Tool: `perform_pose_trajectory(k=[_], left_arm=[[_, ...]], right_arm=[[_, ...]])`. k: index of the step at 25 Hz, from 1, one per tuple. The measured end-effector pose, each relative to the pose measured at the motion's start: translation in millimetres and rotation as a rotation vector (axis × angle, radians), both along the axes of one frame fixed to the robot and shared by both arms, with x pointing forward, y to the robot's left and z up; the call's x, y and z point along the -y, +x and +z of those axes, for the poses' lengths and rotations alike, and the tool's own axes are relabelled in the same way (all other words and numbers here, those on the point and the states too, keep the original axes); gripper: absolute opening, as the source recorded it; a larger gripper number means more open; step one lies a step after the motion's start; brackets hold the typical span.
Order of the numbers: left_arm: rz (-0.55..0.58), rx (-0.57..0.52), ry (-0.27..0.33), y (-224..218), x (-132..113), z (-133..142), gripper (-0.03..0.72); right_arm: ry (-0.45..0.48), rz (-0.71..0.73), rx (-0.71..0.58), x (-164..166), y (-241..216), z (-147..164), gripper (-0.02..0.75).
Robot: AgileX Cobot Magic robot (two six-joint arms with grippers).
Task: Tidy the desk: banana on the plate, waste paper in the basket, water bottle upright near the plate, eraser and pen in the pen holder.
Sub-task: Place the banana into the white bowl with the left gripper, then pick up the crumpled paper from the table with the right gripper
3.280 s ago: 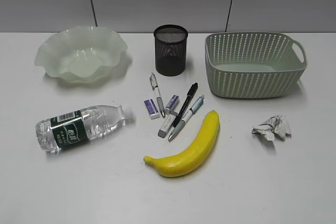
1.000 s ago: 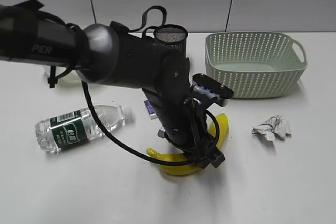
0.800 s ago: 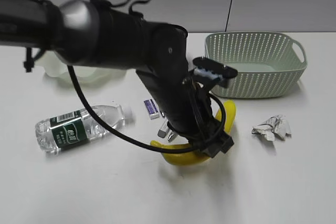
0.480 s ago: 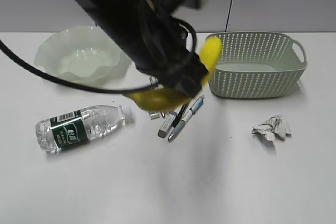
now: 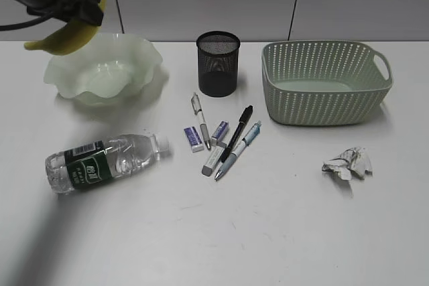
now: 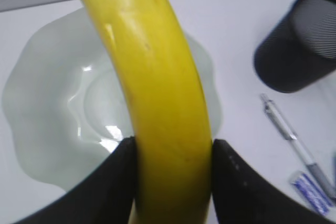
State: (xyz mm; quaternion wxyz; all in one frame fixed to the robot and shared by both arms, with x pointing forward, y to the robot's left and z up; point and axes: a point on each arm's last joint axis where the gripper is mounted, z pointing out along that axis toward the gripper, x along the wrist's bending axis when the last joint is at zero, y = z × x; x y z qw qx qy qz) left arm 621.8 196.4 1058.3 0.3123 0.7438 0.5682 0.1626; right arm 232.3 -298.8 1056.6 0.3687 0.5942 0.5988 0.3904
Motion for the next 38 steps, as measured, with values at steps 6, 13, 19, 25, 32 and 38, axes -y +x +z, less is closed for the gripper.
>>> perform_pose_trajectory(k=[6,13,19,25,32,38], left_arm=[[0.122,-0.081,-0.026,39.0,-23.0,-72.6,0.324],[0.197,-0.022,-0.097,54.0,-21.2,-91.7,0.465],[0.167,-0.030,-0.103,41.5,-21.3,-62.8,0.543],[0.084,0.036,-0.056,-6.5,-29.9,25.8,0.541],[0.047,0.158,-0.036,-107.3,-52.9,130.4,0.448],[0.049,0.202,-0.024,-205.6,-66.9,167.9,0.384]], right_arm=[[0.000,0.000,0.000,0.0,0.0,0.0,0.315],[0.000,0.000,0.000,0.0,0.0,0.0,0.315],[0.000,0.000,0.000,0.0,0.0,0.0,0.315],[0.000,0.000,0.000,0.0,0.0,0.0,0.315],[0.000,0.000,0.000,0.0,0.0,0.0,0.315],[0.000,0.000,0.000,0.0,0.0,0.0,0.315]])
